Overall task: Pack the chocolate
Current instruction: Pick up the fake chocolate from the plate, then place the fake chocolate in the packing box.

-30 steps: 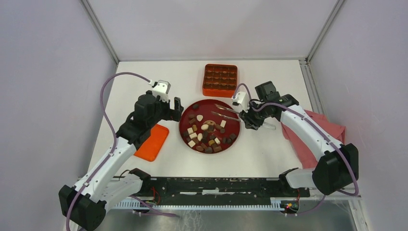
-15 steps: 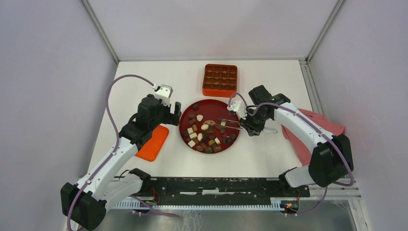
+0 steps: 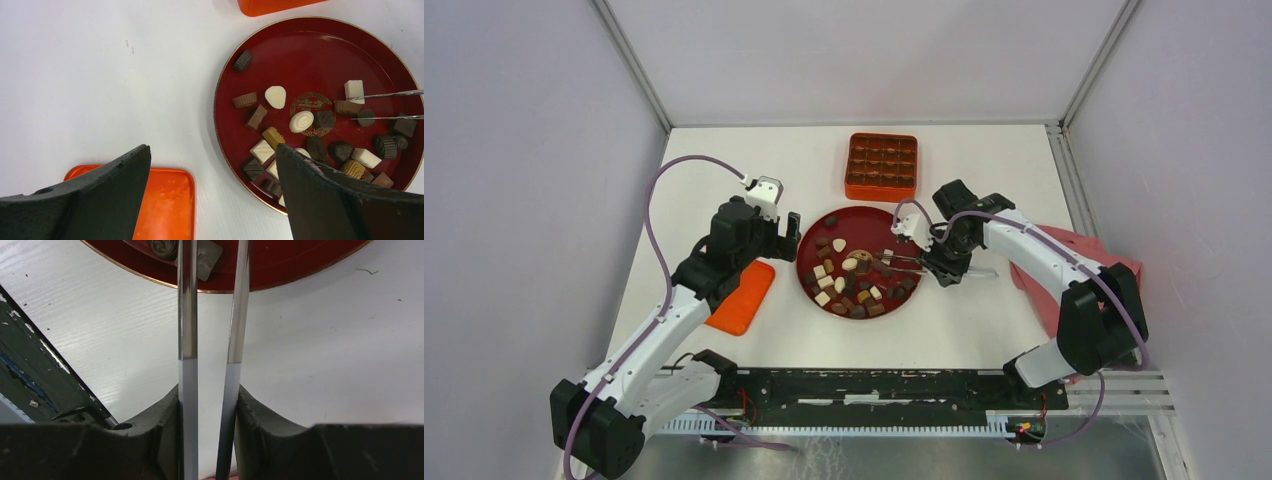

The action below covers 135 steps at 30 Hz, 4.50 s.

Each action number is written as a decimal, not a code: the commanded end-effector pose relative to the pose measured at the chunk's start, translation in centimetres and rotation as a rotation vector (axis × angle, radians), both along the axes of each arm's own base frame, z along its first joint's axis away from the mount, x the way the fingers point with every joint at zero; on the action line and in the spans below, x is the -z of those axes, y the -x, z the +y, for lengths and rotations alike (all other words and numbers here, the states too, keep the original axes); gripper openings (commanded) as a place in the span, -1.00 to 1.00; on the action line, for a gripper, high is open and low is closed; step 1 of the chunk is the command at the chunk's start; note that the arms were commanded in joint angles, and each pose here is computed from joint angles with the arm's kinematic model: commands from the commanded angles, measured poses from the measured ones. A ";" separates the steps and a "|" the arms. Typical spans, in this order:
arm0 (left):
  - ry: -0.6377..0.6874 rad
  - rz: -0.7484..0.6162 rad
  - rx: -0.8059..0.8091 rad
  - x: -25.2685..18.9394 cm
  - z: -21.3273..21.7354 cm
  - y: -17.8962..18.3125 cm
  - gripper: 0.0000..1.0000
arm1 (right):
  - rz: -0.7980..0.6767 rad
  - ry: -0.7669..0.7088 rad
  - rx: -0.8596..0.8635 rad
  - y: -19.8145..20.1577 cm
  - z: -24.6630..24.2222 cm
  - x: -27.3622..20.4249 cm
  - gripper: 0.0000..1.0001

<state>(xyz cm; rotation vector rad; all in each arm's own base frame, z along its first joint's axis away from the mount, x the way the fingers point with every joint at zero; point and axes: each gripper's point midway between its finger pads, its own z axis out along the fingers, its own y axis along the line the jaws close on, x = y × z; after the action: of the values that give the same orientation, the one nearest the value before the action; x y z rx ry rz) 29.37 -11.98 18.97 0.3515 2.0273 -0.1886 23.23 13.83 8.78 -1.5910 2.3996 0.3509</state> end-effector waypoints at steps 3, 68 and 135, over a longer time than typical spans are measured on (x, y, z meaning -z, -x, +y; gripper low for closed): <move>-0.041 -0.042 0.030 -0.7 0.2 -0.2 0.97 | -0.009 0.006 -0.022 -0.6 0.9 -0.4 -0.26; -0.053 -0.045 -0.003 -0.7 1.2 -0.6 0.95 | -0.209 -0.561 0.359 -26.2 6.0 -9.6 -1.00; -0.046 -0.021 -0.011 -0.2 1.7 -1.0 0.94 | -0.273 -0.444 0.357 -30.3 7.6 -4.8 -0.26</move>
<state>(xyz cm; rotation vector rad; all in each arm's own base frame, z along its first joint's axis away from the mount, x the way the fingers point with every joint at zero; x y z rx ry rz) 30.19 -10.35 18.05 0.3289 2.0607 -0.1390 53.01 20.80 7.87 -0.9121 2.2887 0.5286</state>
